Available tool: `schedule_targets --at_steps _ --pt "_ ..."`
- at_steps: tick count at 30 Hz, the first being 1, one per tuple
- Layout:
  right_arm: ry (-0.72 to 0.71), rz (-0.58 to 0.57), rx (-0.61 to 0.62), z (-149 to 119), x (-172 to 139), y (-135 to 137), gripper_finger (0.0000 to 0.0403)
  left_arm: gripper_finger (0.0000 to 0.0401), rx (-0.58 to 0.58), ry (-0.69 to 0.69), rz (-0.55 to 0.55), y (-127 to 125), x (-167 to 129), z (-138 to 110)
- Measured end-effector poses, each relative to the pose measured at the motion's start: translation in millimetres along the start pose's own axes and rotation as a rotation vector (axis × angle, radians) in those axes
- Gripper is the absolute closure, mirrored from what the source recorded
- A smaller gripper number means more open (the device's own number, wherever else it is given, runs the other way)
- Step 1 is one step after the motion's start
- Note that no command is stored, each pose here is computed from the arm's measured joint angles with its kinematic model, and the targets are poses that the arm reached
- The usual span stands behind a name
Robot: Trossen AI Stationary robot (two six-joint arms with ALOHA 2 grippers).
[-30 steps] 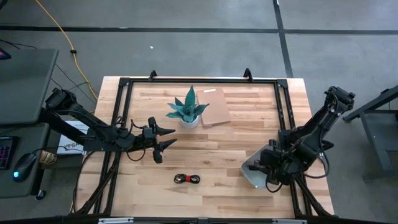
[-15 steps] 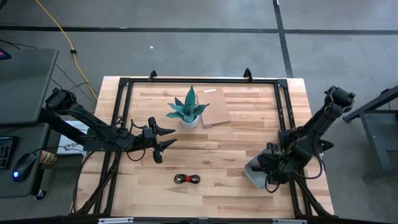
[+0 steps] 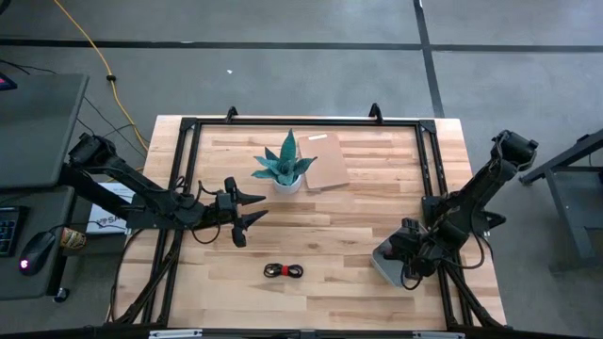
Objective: Pick and place USB-C Cables
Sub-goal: Put the pink charger cable into the white bin
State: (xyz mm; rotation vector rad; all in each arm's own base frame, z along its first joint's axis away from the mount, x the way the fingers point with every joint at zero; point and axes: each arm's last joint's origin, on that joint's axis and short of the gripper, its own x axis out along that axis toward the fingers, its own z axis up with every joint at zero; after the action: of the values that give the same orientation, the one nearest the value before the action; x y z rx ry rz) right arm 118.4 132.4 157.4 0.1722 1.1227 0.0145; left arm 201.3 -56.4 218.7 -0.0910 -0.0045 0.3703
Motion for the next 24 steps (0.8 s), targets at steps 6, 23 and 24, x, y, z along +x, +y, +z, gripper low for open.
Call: schedule_targets --at_steps 6,23,24 --pt "0.0 0.0 0.0 0.0 0.0 0.0 0.04 0.0231 0.0 0.0 0.0 0.0 0.0 0.0" --pt "0.005 0.003 0.002 -0.2 0.0 0.1 0.0372 0.0231 0.0 0.0 0.0 0.0 0.0 0.0" --pt "0.005 0.003 0.003 -0.2 0.0 0.1 0.0371 0.0231 0.0 0.0 0.0 0.0 0.0 0.0"
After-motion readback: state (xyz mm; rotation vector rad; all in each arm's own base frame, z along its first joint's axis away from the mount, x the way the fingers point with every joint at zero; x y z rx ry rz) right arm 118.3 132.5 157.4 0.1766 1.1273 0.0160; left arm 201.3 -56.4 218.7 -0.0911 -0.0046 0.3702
